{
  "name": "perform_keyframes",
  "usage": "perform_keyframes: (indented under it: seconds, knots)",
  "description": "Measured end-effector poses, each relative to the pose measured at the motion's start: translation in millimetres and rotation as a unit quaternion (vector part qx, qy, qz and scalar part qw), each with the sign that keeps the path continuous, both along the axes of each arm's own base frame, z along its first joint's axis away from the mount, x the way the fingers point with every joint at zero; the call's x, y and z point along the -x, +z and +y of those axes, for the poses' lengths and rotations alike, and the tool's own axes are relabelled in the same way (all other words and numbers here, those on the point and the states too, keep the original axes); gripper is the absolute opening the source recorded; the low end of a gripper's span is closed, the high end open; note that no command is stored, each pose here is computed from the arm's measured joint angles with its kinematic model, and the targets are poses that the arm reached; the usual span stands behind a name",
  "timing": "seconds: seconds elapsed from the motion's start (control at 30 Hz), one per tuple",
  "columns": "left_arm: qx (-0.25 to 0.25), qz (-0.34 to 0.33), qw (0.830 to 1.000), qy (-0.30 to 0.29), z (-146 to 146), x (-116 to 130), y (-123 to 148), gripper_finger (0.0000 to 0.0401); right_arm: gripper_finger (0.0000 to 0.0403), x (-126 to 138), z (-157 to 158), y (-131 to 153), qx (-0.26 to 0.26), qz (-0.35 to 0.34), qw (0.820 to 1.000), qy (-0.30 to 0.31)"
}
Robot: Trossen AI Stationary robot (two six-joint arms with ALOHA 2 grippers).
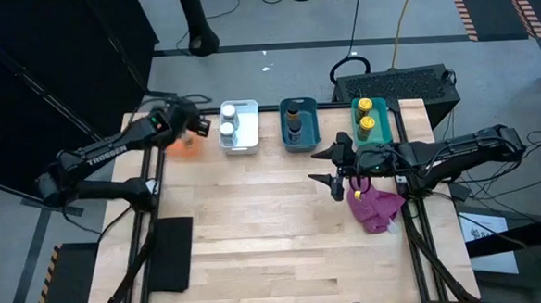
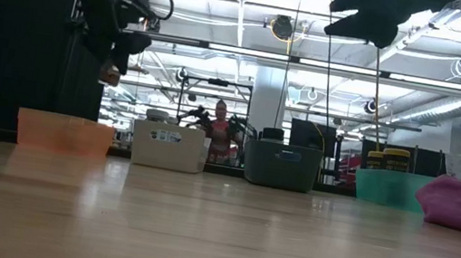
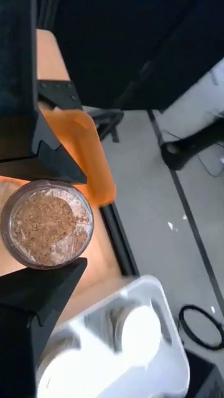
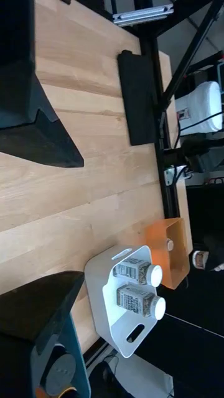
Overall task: Sort spices by type
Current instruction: Put the brown seasoning bottle into the orange bin
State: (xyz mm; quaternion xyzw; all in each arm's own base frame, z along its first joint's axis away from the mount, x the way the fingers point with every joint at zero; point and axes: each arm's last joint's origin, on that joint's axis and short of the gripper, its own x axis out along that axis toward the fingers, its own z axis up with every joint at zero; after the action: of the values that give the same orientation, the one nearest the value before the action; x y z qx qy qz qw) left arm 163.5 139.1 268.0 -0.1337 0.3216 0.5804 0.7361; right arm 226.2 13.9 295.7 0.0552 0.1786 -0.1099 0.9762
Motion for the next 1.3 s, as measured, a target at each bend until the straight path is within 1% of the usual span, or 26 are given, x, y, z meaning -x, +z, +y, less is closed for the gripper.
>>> perform_keyframes:
  seconds: [0.13,0.2,0.27,0.33,0.4,0.5,0.67,0.8,0.93,1.17,1.3]
  knots:
    - [0.015,0.005,1.000,0.023,17.4,16.9,-2.8,0.0182,0.0267,-2.3,0.3,-2.7,-0.003,0.006,1.000,-0.001]
    - [0.026,-0.007,0.999,0.018,26.1,25.9,-5.9,0.0182,0.0267,-5.0,0.6,-6.3,-0.003,0.016,1.000,-0.002]
    - [0.031,-0.040,0.999,0.016,37.2,34.8,-9.9,0.0182,0.0267,-8.1,0.9,-9.8,-0.002,0.024,1.000,-0.002]
    - [0.045,-0.046,0.997,0.038,43.7,46.7,-19.3,0.0182,0.0267,-10.9,1.2,-13.2,-0.005,0.031,1.000,-0.003]
    - [0.055,-0.060,0.996,0.039,47.5,52.7,-27.9,0.0182,0.0267,-13.8,1.5,-16.2,-0.012,0.035,0.999,-0.007]
    - [0.040,-0.085,0.995,0.026,49.8,51.6,-31.4,0.0182,0.0267,-16.6,1.8,-19.2,-0.013,0.039,0.999,-0.007]
    - [0.024,-0.090,0.995,0.044,52.1,51.9,-31.6,0.0182,0.0267,-18.0,1.9,-19.9,-0.014,0.039,0.999,-0.008]
    - [0.028,-0.084,0.994,0.056,52.4,49.7,-34.8,0.0182,0.0267,-18.1,1.9,-19.8,-0.014,0.038,0.999,-0.008]
    - [0.051,-0.067,0.994,0.070,49.9,46.7,-42.2,0.0182,0.0267,-18.1,1.9,-19.7,-0.014,0.037,0.999,-0.008]
    - [0.042,-0.066,0.992,0.100,56.6,40.9,-49.6,0.0182,0.0267,-18.2,1.9,-19.6,-0.014,0.037,0.999,-0.008]
    - [0.055,-0.057,0.991,0.107,59.7,35.9,-58.8,0.0182,0.0267,-18.2,1.9,-19.6,-0.014,0.037,0.999,-0.008]
